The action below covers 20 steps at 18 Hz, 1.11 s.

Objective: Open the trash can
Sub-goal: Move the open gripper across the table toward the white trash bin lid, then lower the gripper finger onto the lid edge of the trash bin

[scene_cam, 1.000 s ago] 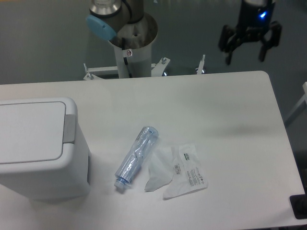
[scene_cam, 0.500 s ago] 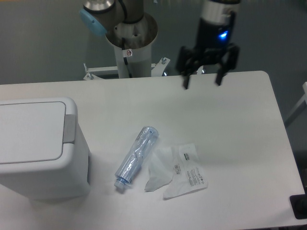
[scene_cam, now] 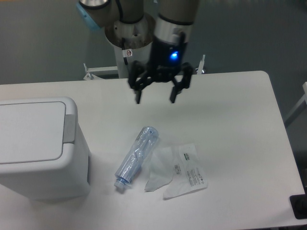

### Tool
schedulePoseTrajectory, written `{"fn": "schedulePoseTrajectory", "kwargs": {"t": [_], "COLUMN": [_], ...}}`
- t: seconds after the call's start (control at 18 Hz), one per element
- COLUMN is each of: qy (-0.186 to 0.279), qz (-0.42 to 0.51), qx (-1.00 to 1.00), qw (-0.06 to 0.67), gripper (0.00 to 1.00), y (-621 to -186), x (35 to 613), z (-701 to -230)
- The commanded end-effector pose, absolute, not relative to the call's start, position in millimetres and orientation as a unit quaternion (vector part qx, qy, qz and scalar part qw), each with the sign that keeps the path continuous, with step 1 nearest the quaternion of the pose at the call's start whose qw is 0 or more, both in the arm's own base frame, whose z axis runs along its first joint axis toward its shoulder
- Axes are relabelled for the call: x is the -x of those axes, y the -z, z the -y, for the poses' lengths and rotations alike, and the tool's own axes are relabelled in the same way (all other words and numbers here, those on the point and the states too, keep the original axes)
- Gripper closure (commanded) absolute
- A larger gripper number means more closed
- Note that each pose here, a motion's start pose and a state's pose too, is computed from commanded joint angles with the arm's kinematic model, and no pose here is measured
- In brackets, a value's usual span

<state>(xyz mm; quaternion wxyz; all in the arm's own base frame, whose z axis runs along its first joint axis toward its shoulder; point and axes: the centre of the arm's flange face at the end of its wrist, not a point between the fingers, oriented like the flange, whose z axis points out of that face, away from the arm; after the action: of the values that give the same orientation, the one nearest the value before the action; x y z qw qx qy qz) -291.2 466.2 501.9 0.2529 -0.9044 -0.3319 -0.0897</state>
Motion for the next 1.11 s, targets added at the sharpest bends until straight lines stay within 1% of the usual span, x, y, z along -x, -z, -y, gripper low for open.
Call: {"fn": "schedulePoseTrajectory", "kwargs": {"t": [0.28,0.61,1.11], "qy": [0.099,0.110,0.114], "qz": [0.319,0.304,0.300], "qx": [0.906,0.912,0.914], "qw": [0.261,0.254,0.247], "gripper": [0.00,0.00,0.00], "y": [-501.8,-493.7,-486.7], "x": [262.9,251.2,246.1], "z": [-497.3,-538.4,-544.3]}}
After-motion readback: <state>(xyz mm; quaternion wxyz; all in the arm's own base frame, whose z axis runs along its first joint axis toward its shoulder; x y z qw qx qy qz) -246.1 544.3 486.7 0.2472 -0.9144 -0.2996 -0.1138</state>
